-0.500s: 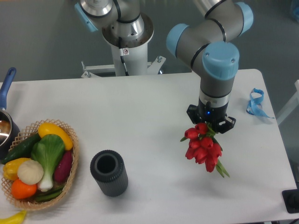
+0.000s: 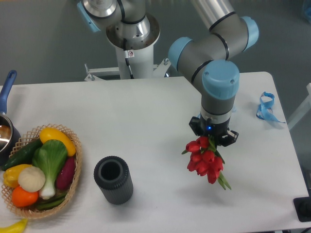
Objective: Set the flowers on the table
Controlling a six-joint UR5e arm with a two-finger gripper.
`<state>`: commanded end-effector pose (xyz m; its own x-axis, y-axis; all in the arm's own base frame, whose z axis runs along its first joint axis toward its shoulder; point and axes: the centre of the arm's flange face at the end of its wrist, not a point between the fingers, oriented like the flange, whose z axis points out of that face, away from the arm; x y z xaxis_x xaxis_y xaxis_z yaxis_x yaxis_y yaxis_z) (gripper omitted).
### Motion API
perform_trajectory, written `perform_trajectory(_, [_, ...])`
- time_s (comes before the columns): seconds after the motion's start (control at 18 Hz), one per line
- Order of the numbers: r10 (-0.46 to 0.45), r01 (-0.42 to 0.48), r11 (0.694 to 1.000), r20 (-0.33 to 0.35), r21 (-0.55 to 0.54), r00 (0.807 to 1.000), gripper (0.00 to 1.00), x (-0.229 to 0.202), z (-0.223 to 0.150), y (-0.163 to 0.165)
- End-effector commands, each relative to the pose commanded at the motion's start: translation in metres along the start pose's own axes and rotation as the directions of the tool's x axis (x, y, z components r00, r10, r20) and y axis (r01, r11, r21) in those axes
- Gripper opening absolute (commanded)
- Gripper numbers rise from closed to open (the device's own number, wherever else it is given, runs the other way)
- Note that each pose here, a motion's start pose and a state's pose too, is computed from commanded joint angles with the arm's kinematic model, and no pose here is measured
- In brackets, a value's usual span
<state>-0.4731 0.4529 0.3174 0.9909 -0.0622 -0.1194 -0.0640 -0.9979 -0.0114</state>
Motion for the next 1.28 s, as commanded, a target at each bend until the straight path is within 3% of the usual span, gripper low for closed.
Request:
perform_trajectory(0.22, [0.007,-0.007,1.000,-0.025,-0.011,1.000,0.39,0.005,0.019,-0.005])
perform_trajectory(0.61, [0.056,-0.056,0.998,-0.004,0.007,0.998,0.40,0.020,0.053,-0.039])
perform_trajectory(1.0, [0.062,-0.062,0.998,0.008,0.027,0.998,0.62,0.019,0.067,-0.047])
perform_trajectory(1.11, [0.061,-0.061,0.998,0.014,0.032,0.998,0.78,0.018,0.067,-0.048])
perform_trajectory(1.17, [0.062,-0.063,0.997,0.018,0.034,0.998,0.93,0.018,0.067,-0.048])
perform_trajectory(1.22, [0.061,-0.061,0.998,0.018,0.032,0.998,1.00,0.018,0.068,-0.047])
perform_trajectory(1.28, [0.061,-0.061,0.998,0.019,0.033,0.998,1.00,0.018,0.067,-0.047])
